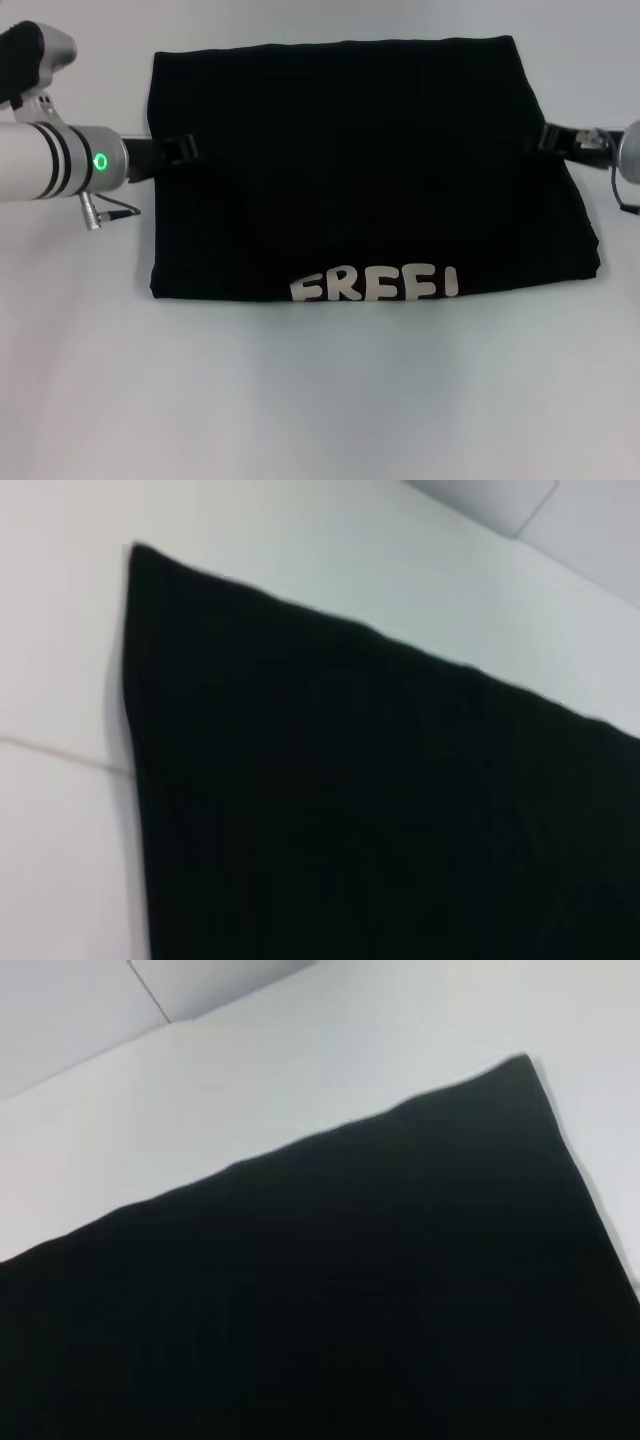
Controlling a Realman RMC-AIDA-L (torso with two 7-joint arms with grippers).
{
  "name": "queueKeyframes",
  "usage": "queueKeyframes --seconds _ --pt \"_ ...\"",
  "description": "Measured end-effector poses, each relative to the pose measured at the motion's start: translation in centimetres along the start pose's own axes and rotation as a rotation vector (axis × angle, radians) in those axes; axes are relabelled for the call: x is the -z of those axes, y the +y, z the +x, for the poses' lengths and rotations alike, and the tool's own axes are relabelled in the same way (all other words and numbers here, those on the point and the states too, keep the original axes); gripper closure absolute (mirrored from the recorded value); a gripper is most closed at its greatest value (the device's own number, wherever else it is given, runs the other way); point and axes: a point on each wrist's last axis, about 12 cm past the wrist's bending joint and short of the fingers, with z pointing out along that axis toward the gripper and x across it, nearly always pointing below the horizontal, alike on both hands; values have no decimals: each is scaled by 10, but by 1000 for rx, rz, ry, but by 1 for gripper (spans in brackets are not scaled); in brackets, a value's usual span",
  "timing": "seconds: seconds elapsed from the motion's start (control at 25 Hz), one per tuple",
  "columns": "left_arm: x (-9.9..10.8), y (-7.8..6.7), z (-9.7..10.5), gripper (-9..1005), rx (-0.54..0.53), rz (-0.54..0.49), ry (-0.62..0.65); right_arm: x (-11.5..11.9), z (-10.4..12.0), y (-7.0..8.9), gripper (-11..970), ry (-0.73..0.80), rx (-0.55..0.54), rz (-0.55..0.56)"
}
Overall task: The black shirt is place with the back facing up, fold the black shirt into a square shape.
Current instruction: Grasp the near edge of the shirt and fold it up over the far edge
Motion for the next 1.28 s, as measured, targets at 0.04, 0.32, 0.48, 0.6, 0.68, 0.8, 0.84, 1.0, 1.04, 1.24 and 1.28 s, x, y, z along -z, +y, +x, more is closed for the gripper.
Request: queueKeyframes --seconds 0.04,0.32,0.48,0.6,0.68,0.8,0.84,1.0,1.04,1.24,1.28 --pt "0 -1 -2 954 -2 -2 -9 0 -4 2 913 -8 7 1" --pt "-1 -9 -23 955 -50 -30 -85 -1 -33 11 913 -76 70 25" --pt "-3 -12 -27 954 -90 -60 -116 0 -45 13 913 -101 104 46" --pt "-6 -16 -25 954 -99 -62 -117 -3 -44 15 913 -104 120 58" --pt "-9 -19 -21 955 -115 -60 -107 -7 -39 17 913 -97 139 73" --pt "-14 -26 -12 955 -153 -61 -90 -14 -27 21 913 -77 172 94" --pt "-16 -28 -9 955 -167 -64 -86 -16 -23 22 913 -69 182 97" --pt "-20 -32 0 916 -206 -72 -72 -20 -13 30 914 -20 235 82" --pt "-20 -32 1 906 -206 -72 -71 -20 -11 31 914 -7 245 76" --pt "-12 -32 -7 858 -122 -12 -5 -9 -26 25 847 62 198 25" --pt "-5 -30 -12 848 -80 12 29 -3 -33 23 830 72 174 10"
